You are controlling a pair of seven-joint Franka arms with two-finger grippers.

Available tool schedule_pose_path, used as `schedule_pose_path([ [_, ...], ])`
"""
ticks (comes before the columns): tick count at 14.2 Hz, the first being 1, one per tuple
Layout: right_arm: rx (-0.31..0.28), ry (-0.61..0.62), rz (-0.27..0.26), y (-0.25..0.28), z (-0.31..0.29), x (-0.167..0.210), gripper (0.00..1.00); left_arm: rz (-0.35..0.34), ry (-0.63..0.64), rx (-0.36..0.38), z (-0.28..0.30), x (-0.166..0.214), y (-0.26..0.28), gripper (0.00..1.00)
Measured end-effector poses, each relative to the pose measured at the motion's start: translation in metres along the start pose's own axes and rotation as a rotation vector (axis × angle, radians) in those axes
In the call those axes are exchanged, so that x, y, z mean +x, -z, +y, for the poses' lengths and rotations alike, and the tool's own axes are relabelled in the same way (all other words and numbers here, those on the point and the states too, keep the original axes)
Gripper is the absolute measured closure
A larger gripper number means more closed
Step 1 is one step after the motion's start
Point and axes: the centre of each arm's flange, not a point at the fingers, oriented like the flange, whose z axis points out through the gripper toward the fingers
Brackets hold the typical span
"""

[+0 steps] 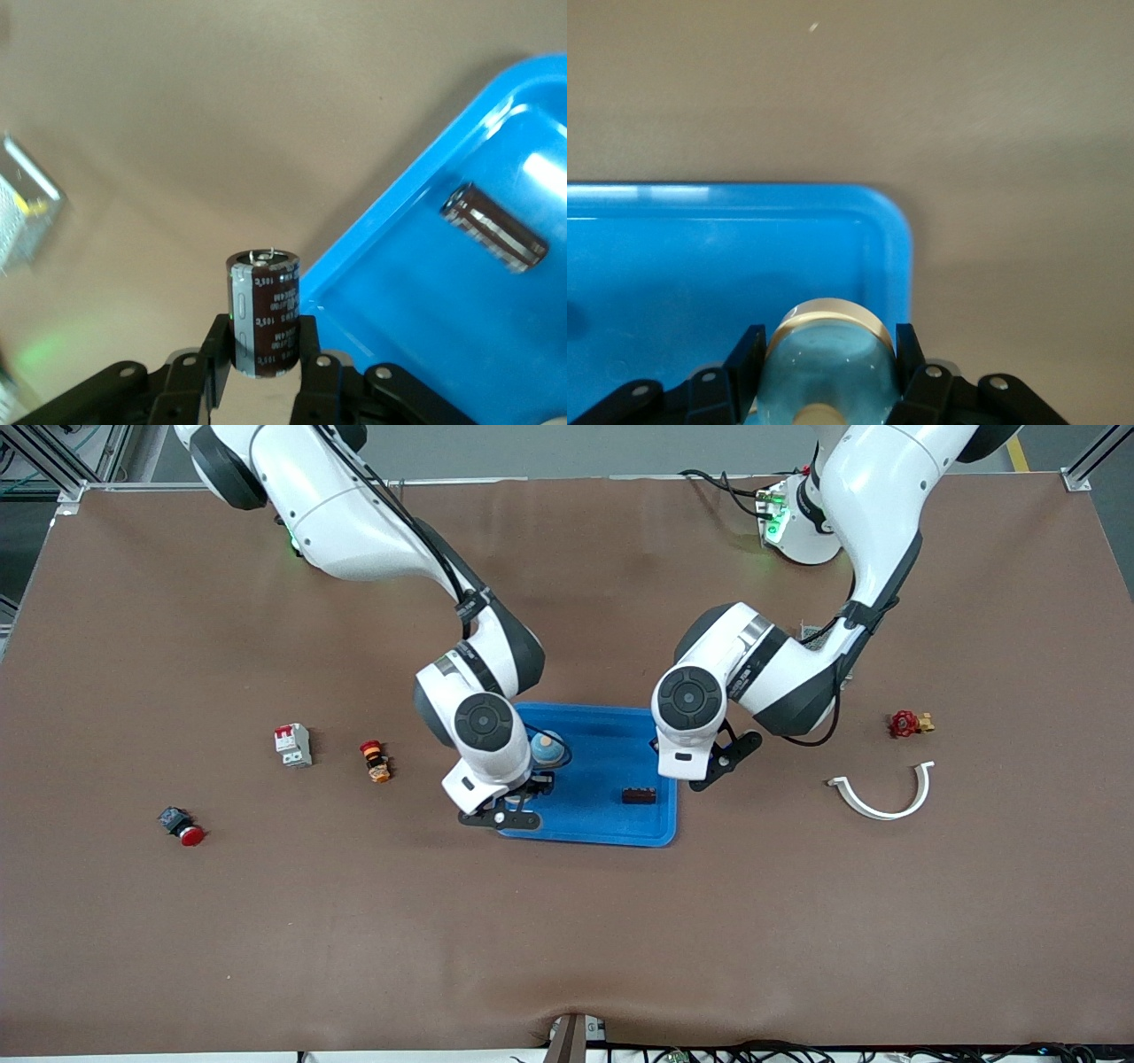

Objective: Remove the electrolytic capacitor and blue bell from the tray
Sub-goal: 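Carry the capacitor with the left gripper while the right gripper carries the bell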

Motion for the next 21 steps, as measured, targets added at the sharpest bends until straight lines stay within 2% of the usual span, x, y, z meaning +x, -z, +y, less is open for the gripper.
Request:
schedule_pose_path([
  [3, 0.035, 0.081, -0.038, 0.037, 0.052, 0.033, 0.36, 0.014, -0.168, 0.022, -0.035, 0.010, 0.002, 0.66],
  [5, 0.057, 0.160, -0.056, 0.060, 0.101, 0.056, 0.36, 0.057, -0.244, -0.001, -0.073, 0.018, 0.003, 0.66],
  [7, 0.067, 0.239, -0.060, 0.079, 0.151, 0.074, 0.36, 0.103, -0.305, -0.008, -0.117, 0.025, -0.007, 0.66],
  [9, 0.077, 0.308, -0.049, 0.091, 0.193, 0.089, 0.36, 0.110, -0.376, 0.016, -0.151, 0.031, -0.021, 0.66],
  [13, 0.077, 0.431, -0.027, 0.101, 0.254, 0.107, 0.36, 0.121, -0.489, -0.001, -0.198, 0.059, -0.047, 0.66],
  [16, 0.082, 0.539, -0.019, 0.100, 0.320, 0.121, 0.36, 0.134, -0.562, -0.006, -0.237, 0.079, -0.059, 0.66],
  [21, 0.101, 0.681, -0.038, 0.091, 0.413, 0.126, 0.36, 0.213, -0.637, -0.073, -0.278, 0.099, -0.095, 0.66],
])
